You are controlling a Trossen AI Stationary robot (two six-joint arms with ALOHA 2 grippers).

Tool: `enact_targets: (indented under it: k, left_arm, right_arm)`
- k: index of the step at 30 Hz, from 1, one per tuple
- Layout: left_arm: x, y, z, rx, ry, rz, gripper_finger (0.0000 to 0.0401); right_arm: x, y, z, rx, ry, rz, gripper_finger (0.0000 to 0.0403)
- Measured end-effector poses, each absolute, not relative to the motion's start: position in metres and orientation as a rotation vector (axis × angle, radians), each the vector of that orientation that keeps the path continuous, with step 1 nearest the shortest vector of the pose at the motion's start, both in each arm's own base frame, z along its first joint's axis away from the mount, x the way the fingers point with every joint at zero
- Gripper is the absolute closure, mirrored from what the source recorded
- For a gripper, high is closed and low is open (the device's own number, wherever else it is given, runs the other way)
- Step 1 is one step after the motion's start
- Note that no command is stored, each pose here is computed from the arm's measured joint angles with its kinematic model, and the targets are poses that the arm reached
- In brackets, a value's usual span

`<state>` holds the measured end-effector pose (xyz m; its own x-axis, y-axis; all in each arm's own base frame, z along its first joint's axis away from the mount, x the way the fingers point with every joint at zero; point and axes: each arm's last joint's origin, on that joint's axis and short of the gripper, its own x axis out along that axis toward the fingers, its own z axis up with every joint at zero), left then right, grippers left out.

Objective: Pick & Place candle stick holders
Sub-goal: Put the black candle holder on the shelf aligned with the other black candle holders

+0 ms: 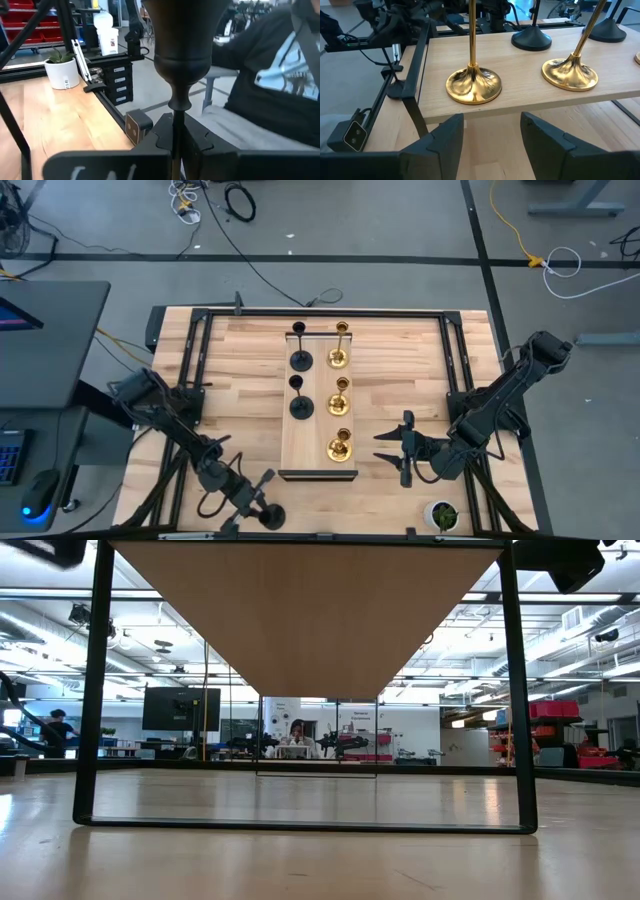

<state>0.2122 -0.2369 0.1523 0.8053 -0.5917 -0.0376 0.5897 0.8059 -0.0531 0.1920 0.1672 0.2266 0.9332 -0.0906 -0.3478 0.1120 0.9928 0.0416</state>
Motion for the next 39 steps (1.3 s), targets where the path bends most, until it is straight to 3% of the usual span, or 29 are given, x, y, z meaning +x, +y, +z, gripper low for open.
enact_targets:
  k: [19, 23, 28, 39]
  left_arm:
    - [0.182, -0.197, 0.258, -0.294, -0.079, -0.462, 0.039]
    - [0.169, -0.18, 0.279, -0.231, -0.106, -0.411, 0.039]
    - [0.16, -0.156, 0.292, -0.169, -0.099, -0.203, 0.039]
    - [0.161, -0.128, 0.305, -0.076, -0.139, -0.072, 0.039]
  right_arm:
    - [0.192, 0.167, 0.227, 0.061, 0.352, -0.104, 0.0207]
    - [0.192, 0.167, 0.227, 0.058, 0.352, -0.104, 0.0207]
    - [0.192, 0.167, 0.227, 0.058, 0.352, -0.104, 0.0207]
    - [0.192, 0.167, 0.227, 0.058, 0.352, -0.105, 0.0207]
